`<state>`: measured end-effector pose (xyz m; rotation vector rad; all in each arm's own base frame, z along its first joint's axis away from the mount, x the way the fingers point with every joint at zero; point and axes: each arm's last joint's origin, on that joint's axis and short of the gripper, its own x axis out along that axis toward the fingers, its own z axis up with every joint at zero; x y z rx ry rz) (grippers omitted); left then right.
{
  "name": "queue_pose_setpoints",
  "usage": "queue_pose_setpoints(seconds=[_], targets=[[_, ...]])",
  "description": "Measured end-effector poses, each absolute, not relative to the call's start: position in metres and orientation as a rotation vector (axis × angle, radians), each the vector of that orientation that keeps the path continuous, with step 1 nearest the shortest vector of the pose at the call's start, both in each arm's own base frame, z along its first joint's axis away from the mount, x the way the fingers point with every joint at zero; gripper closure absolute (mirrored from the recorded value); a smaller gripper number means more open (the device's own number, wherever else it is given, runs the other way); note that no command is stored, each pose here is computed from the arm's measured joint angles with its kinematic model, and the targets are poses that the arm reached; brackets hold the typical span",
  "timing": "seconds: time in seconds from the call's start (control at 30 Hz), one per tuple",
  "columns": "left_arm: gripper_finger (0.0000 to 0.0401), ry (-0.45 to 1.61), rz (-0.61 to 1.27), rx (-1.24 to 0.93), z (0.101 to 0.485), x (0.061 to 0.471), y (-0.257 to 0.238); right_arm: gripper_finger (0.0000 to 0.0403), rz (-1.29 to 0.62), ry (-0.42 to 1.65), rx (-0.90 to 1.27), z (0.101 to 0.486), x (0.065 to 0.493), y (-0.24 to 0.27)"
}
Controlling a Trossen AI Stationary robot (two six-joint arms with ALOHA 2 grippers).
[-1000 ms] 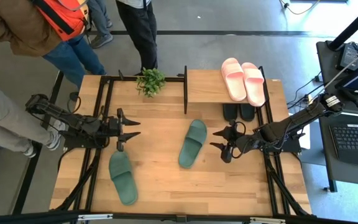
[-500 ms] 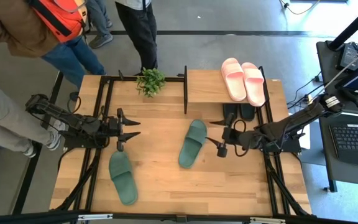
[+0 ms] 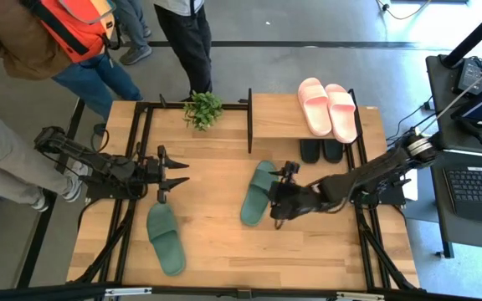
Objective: Pick and place slides into the shelf
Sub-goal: Put the right green slide under the shelf
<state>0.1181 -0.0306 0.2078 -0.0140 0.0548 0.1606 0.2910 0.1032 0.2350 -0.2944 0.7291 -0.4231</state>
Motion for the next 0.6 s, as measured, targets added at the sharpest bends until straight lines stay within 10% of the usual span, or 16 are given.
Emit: queue_pose_setpoints(seconds=[0.6], targets=[[0.0216,0.063,0.161,-0.010,0.207,0.118,-0.031,0.0087,-0.596,1.020,-0.305,0.158,0.341,0.112]])
